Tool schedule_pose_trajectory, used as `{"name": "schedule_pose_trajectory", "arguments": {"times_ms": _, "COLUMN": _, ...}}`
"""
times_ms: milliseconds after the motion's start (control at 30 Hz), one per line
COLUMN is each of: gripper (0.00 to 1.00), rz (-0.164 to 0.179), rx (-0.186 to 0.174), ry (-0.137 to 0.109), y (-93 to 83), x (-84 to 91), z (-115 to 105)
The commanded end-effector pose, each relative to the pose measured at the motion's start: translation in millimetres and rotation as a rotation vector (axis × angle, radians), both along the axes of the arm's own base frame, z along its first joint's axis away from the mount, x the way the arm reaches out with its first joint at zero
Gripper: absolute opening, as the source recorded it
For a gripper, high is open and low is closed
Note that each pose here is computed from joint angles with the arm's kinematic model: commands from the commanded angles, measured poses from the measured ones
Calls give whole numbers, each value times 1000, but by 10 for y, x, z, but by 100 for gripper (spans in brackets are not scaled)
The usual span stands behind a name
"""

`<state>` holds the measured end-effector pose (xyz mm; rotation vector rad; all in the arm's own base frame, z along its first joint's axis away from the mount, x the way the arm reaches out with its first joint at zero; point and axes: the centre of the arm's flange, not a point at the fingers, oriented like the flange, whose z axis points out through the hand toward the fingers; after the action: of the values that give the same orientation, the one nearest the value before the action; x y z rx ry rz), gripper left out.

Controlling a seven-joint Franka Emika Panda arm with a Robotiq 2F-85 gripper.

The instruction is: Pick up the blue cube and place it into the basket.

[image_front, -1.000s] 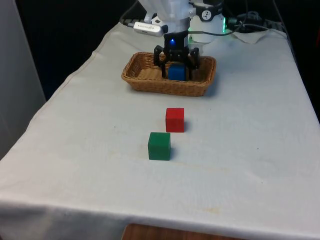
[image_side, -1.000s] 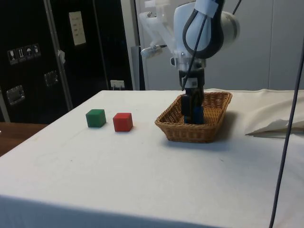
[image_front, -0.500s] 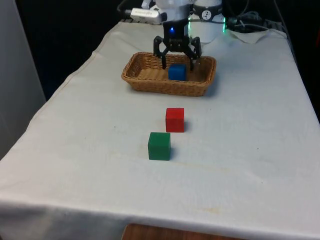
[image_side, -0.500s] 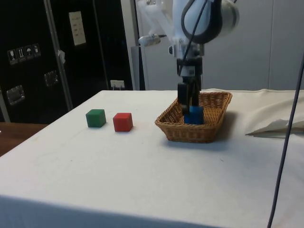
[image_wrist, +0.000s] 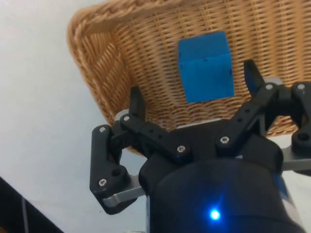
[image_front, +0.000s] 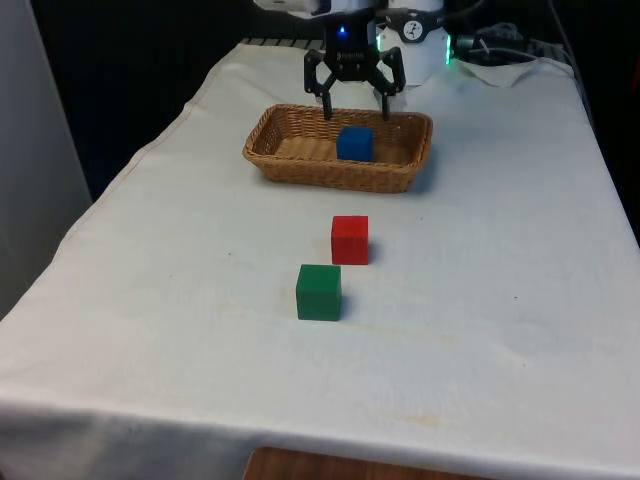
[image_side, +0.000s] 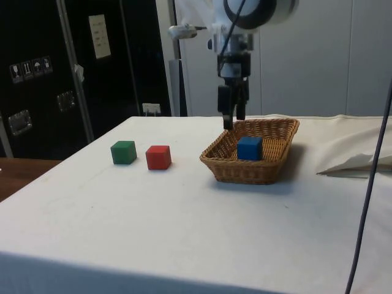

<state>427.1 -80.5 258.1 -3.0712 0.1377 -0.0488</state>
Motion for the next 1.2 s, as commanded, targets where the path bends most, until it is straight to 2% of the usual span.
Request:
{"name": "schedule_pose_trajectory", "arguments": {"times_ms": 0, "gripper": 100, "rz": 3, "rx": 1, "ry": 0, "y": 1, "x": 26, "z": 24}}
{"name": "schedule_pose_trajectory", "arguments": {"times_ms": 267, "gripper": 100, "rz": 17, "rx": 10, "ry": -3, "y": -6, "x": 302, "z": 220}}
{"name": "schedule_pose_trajectory", "arguments": {"times_ms": 300, "gripper": 100, "rz": 17, "rx": 4, "ry": -7, "y": -11, "x": 279, "z": 225}}
{"name": "schedule_pose_trajectory", "arguments": {"times_ms": 400, "gripper": 100, "rz": 21, "rx": 9, "ry": -5, "y": -21, "x": 437, "z": 278}}
{"name": "schedule_pose_trajectory", "arguments": {"times_ms": 567, "gripper": 100, "rz": 24, "rx": -1, "ry": -5, "y": -51, "x": 565, "z": 315}}
{"name": "schedule_pose_trajectory", "arguments": {"times_ms": 600, "gripper": 100, "rz": 28, "rx": 4, "ry": -4, "y": -46, "x": 641, "z": 336}}
{"name": "schedule_pose_trajectory", "arguments": {"times_ms": 833, "gripper": 100, "rz": 34, "rx": -2, "ry": -10, "y": -92, "x": 864, "z": 414}}
{"name": "schedule_pose_trajectory", "arguments": {"times_ms": 867, "gripper": 100, "rz": 32, "rx": -9, "ry": -12, "y": -90, "x": 831, "z": 399}}
{"name": "schedule_pose_trajectory", "arguments": {"times_ms": 900, "gripper": 100, "rz": 35, "rx": -3, "ry": -12, "y": -109, "x": 917, "z": 436}}
{"name": "schedule_pose_trajectory", "arguments": {"times_ms": 1067, "gripper": 100, "rz": 38, "rx": -9, "ry": -18, "y": -158, "x": 1093, "z": 506}}
{"name": "schedule_pose_trajectory", "arguments": {"times_ms": 1100, "gripper": 100, "rz": 40, "rx": -10, "ry": -18, "y": -161, "x": 1120, "z": 512}}
{"name": "schedule_pose_trajectory", "arguments": {"times_ms": 1133, "gripper": 100, "rz": 36, "rx": -17, "ry": -21, "y": -151, "x": 1067, "z": 497}}
{"name": "schedule_pose_trajectory", "arguments": {"times_ms": 1167, "gripper": 100, "rz": 40, "rx": -10, "ry": -18, "y": -161, "x": 1120, "z": 512}}
